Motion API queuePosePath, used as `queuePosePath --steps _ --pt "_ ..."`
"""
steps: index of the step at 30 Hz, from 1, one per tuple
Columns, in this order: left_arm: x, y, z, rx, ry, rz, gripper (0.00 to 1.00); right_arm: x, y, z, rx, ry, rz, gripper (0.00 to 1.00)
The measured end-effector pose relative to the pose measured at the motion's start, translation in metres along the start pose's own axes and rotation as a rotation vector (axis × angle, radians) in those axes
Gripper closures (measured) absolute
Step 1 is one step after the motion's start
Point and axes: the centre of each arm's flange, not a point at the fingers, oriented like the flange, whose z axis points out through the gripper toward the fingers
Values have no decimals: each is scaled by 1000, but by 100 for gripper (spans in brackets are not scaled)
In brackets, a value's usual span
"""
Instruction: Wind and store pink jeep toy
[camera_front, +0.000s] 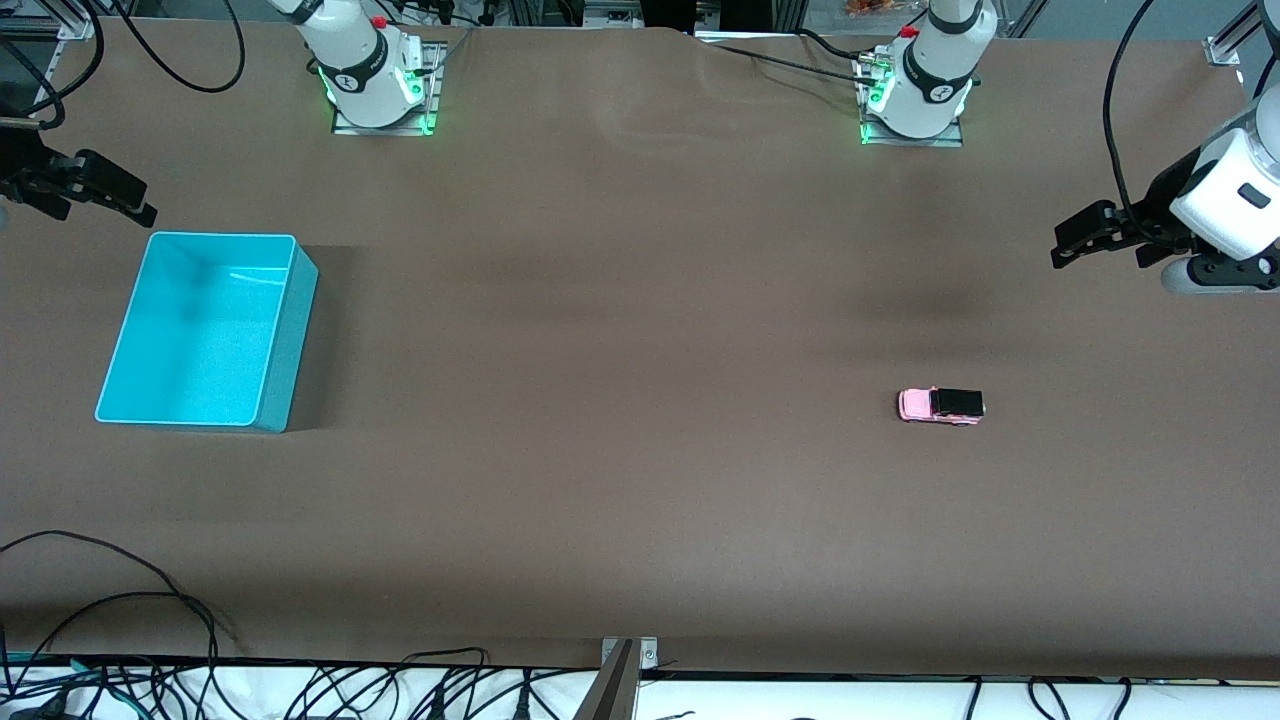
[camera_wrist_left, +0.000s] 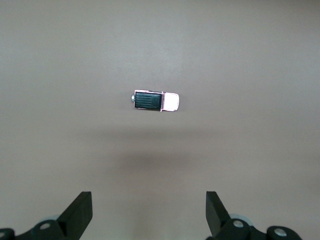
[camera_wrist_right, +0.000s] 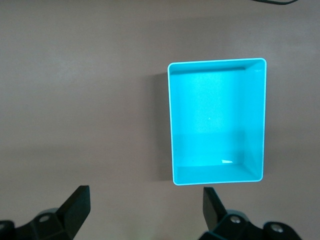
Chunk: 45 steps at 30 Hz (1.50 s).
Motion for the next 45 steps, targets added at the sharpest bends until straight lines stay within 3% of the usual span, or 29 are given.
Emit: queuePosePath --steps 45 --pt "0 -1 0 0 0 -1 0 0 -4 -1 -11 4 -10 0"
